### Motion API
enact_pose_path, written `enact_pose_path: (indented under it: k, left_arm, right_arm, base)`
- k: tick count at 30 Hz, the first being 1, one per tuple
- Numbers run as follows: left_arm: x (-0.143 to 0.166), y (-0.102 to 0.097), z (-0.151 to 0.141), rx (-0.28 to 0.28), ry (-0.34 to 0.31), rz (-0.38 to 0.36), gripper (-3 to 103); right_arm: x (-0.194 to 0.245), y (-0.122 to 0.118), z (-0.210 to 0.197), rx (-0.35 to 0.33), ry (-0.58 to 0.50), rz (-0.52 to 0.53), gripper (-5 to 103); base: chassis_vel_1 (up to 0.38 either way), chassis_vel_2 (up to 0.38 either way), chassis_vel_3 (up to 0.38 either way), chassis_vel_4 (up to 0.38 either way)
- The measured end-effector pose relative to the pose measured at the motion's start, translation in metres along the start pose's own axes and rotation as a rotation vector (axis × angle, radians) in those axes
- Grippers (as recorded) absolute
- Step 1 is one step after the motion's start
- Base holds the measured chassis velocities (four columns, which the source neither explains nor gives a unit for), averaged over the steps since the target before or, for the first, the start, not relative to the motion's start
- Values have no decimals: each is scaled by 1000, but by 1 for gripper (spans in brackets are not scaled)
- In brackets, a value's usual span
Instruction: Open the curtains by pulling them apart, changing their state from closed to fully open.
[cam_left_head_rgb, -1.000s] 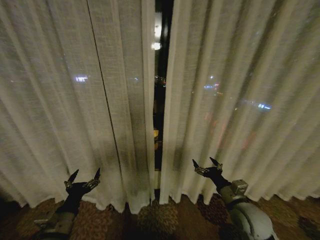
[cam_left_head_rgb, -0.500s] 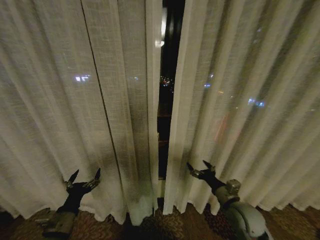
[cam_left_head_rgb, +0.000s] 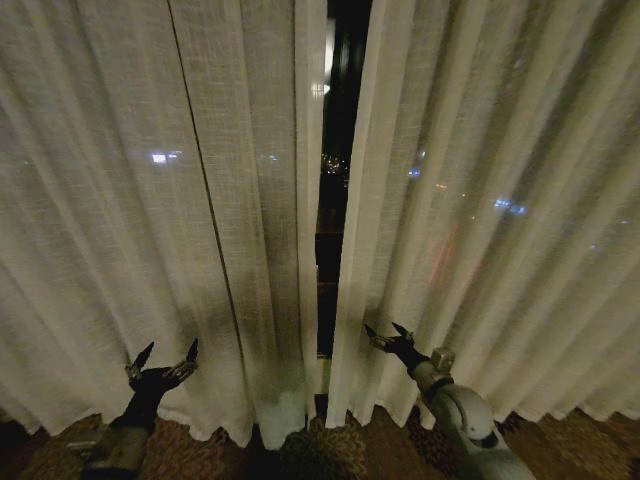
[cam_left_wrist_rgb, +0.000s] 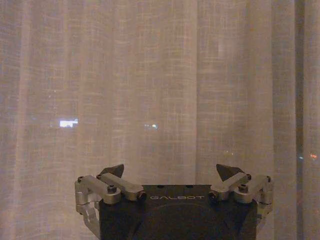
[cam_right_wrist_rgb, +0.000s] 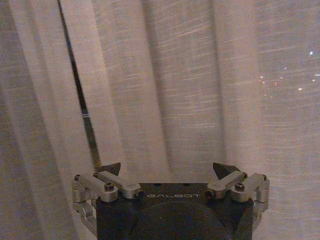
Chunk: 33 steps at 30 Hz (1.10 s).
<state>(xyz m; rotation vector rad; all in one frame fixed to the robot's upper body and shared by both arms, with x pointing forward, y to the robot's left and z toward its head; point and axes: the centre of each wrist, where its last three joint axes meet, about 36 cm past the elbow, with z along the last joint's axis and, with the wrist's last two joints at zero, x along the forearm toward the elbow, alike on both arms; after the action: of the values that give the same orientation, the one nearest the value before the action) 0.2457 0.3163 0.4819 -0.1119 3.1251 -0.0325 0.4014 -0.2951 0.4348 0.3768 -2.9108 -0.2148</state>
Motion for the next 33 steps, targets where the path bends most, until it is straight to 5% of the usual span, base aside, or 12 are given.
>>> enact_pose_path:
  k: [8,33]
  left_arm:
    - [6,-2,-1,2,3,-12,100]
    - [9,-4,-4,8,-7,-25,100]
  right_arm:
    - [-10,20,1,-10,1,-76,100]
    - [-90,8,-20,-19,-44,-50,100]
  base:
    - [0,0,0,0]
    - [0,0,0,0]
